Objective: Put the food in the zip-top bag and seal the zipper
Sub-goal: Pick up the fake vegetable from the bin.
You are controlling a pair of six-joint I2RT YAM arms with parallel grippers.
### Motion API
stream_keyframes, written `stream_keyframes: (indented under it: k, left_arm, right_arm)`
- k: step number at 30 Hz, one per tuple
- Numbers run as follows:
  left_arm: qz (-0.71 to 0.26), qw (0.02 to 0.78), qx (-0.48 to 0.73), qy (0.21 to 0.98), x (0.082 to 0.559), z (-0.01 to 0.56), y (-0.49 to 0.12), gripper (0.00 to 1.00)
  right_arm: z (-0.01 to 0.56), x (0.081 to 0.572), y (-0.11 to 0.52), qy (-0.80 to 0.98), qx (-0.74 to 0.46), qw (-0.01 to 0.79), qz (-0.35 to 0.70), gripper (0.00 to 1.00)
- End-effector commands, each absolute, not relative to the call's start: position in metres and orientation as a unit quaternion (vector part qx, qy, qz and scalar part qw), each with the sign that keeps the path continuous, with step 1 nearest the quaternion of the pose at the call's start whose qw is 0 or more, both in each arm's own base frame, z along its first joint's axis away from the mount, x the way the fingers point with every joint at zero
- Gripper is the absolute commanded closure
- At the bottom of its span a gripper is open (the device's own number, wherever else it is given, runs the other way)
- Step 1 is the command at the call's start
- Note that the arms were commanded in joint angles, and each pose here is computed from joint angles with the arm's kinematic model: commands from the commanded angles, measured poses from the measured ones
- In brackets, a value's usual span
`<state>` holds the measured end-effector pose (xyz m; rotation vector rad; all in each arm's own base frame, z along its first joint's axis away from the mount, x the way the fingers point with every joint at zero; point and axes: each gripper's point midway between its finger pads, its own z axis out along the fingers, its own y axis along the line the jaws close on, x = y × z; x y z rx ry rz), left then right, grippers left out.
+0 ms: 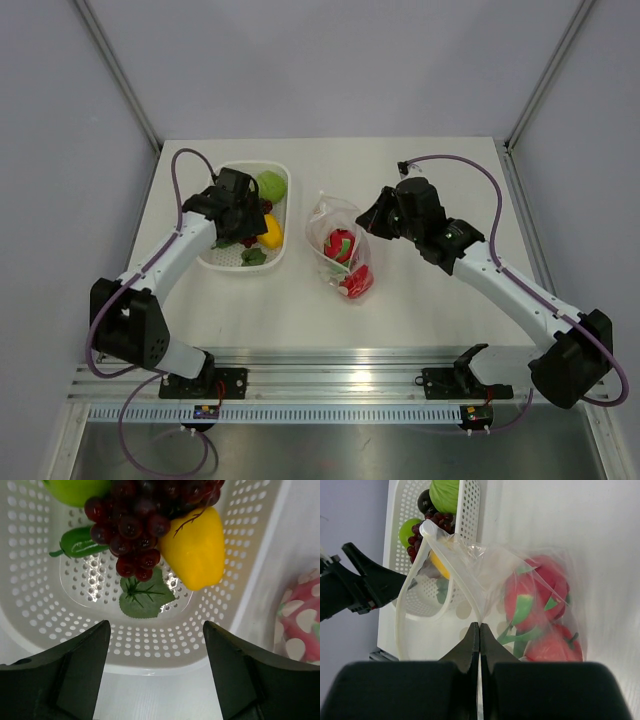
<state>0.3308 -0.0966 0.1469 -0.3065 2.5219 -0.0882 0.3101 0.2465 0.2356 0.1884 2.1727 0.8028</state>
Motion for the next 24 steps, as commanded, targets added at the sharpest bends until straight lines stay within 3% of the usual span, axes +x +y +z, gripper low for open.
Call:
stream_keyframes:
  k: [1,10,16,24]
  left_arm:
    - [-0.035,0.321,-0.203,0.924,0.346,0.142,-0.095,0.26]
    - [-0.049,0.345,-0.296,0.889,0.361,0.135,-0.117,0.28]
    - [-0.015,0.328,-0.321,0.888,0.377,0.113,-0.118,0.15]
    - [0.001,0.337,-0.348,0.875,0.385,0.106,-0.116,0.27]
  right_arm:
    - [0.260,0.317,0.255,0.837,0.074,0.417,0.345,1.00]
    - [0.261,0.317,0.259,0.839,0.072,0.414,0.346,1.00]
    - [0.262,0.315,0.257,0.839,0.071,0.415,0.344,1.00]
    - [0.261,0.312,0.256,0.841,0.072,0.412,0.344,1.00]
